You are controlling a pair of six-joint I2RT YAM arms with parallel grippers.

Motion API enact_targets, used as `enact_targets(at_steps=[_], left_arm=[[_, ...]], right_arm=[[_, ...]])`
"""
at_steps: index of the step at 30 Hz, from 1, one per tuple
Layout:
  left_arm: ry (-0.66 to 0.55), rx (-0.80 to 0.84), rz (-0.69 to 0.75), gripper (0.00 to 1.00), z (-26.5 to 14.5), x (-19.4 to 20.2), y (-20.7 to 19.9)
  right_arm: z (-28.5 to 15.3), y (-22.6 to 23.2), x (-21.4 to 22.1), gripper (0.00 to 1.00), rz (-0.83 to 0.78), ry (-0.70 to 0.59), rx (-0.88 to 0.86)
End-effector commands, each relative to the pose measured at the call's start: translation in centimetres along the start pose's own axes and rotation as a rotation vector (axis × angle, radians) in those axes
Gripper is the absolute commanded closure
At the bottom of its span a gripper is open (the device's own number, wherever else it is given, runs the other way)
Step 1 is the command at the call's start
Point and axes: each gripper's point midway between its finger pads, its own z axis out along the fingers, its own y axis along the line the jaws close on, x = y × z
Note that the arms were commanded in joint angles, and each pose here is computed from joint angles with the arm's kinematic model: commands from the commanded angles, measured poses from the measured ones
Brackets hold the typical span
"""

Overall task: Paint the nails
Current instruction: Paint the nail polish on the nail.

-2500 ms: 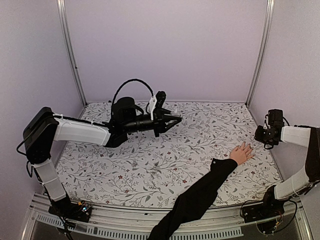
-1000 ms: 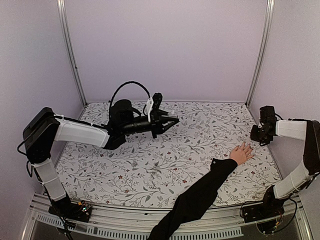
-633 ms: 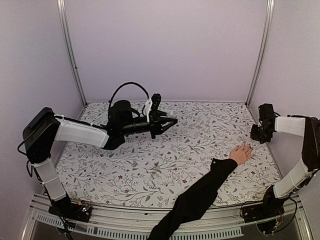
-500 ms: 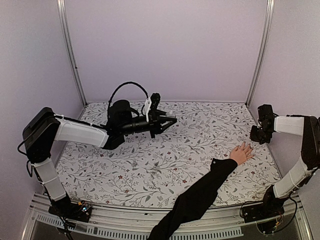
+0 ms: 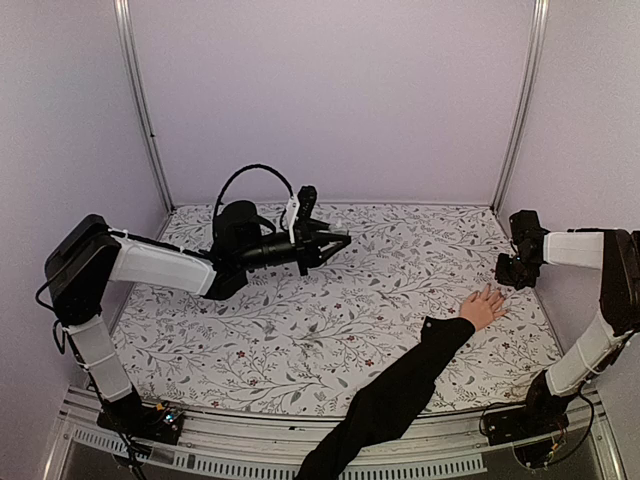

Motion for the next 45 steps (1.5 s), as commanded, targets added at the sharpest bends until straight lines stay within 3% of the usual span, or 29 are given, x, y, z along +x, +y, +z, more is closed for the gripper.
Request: enact_targets(at_steps=[1, 45], left_arm=[[-0.025, 0.000, 0.007, 1.00, -0.35, -0.53, 0.42], [-0.026, -0.005, 0.007, 1.00, -0.39, -0.63, 0.46]], right_arm=[[-0.14, 0.25, -0.57, 1.00, -0.002, -0.009, 0.002], [0.21, -0.75, -0.12, 1.00, -0.010, -0.016, 0.056]])
